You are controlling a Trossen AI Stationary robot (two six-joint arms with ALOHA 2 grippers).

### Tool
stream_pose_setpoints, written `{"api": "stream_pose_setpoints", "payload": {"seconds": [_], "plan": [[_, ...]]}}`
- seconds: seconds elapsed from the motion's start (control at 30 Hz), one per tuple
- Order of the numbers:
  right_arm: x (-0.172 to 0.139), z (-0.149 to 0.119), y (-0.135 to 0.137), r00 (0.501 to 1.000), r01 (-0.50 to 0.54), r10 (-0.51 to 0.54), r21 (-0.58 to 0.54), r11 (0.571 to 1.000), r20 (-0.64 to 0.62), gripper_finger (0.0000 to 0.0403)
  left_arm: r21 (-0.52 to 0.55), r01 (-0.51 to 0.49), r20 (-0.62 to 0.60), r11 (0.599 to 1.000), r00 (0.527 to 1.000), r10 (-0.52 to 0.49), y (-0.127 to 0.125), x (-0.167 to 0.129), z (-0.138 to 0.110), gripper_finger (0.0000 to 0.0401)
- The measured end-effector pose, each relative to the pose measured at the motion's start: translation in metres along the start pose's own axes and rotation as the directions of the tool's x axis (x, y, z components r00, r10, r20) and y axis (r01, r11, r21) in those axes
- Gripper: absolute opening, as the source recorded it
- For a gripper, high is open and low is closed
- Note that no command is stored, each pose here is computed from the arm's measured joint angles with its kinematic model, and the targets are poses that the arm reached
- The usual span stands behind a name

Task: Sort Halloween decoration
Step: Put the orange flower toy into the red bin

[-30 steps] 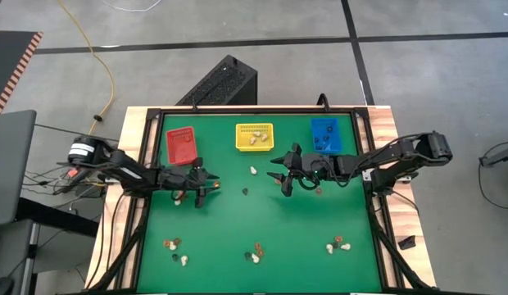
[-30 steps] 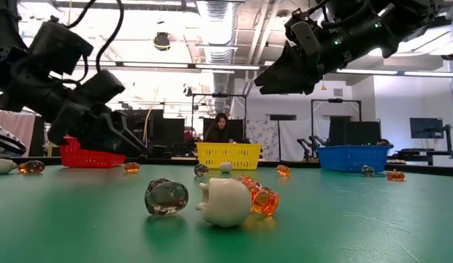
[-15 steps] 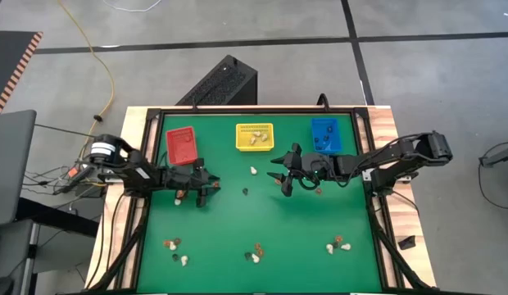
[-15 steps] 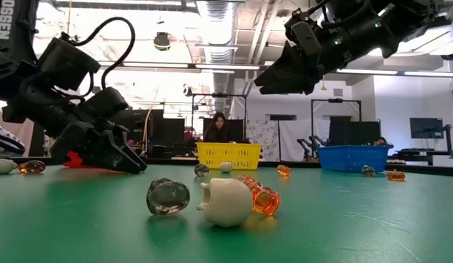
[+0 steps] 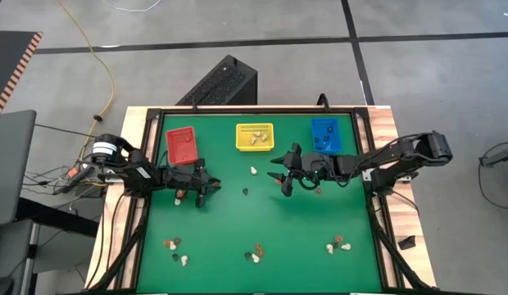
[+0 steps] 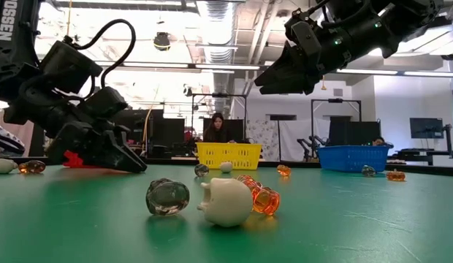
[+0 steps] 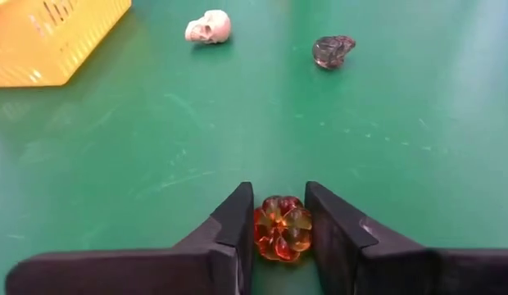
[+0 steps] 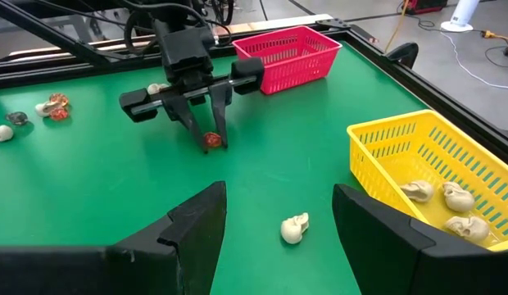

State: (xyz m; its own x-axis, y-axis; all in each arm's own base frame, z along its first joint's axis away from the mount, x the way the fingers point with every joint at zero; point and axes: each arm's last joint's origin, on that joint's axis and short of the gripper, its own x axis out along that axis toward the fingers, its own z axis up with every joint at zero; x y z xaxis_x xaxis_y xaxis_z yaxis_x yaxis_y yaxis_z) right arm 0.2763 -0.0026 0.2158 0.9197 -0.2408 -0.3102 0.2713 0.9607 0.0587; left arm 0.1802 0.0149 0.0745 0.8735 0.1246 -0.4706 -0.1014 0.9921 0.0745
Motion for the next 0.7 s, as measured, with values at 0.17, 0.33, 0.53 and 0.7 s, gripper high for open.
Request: {"api": "stream_pose_setpoints", "payload": {"seconds": [0.17, 0.33, 0.53, 0.7], "plan": [[0.0, 0.0, 0.0, 1.0, 0.0, 0.0, 0.0, 1.0, 0.0, 0.0255, 0.008, -0.005, 0.021, 1.0, 1.0, 0.005, 0.0, 0.0, 0.002, 0.007], [0.0, 0.0, 0.0, 1.0, 0.0, 0.0, 0.0, 1.0, 0.0, 0.0255, 0.016, 0.047, 0.135, 0.999, 0.99, -0.049, -0.001, -0.005, 0.016, 0.0072], [0.0, 0.0, 0.0, 1.0, -0.001, 0.001, -0.001, 1.0, 0.0, 0.0255, 0.016, 0.0, 0.292, 1.0, 0.956, -0.005, 0.003, -0.018, 0.04, 0.004], [0.0, 0.0, 0.0, 1.0, 0.0, 0.0, -0.001, 1.0, -0.002, 0.0255, -0.098, -0.261, 0.292, 0.96, 0.915, 0.278, 0.012, -0.033, 0.05, 0.0043]]}}
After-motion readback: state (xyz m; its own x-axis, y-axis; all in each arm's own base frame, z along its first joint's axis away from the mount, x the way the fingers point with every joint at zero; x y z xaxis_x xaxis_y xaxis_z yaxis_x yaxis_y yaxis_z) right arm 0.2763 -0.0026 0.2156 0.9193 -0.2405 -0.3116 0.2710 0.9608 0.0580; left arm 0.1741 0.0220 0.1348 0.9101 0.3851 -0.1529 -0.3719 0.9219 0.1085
